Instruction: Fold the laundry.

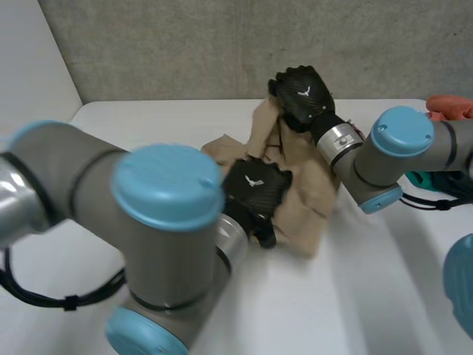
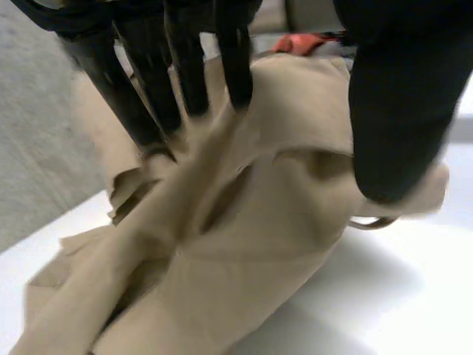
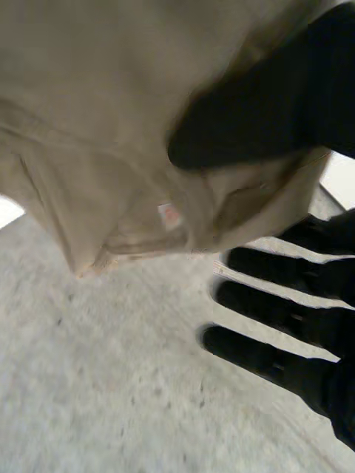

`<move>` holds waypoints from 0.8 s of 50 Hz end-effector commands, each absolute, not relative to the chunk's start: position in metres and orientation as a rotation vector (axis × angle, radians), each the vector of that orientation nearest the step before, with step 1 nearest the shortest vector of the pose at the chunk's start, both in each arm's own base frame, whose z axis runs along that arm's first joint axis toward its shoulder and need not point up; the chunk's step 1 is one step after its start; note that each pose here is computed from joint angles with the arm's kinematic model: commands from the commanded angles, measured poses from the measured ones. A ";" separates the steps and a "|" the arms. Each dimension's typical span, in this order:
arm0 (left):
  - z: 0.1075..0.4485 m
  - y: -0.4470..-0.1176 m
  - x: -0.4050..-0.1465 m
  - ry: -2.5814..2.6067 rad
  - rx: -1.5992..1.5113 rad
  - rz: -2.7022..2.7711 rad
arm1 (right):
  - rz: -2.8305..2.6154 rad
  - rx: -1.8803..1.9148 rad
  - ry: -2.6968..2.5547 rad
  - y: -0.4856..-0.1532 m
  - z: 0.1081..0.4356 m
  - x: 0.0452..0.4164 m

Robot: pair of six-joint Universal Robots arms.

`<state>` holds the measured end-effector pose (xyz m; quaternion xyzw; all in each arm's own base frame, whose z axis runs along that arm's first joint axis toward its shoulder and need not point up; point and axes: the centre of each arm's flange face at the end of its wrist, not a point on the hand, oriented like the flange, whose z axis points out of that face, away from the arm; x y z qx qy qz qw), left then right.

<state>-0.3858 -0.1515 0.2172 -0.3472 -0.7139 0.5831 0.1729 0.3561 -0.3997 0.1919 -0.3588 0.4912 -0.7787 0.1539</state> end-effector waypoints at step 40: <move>0.139 -0.329 -0.337 -2.166 -1.378 1.701 | -1.386 -0.291 2.495 -0.212 0.158 0.278</move>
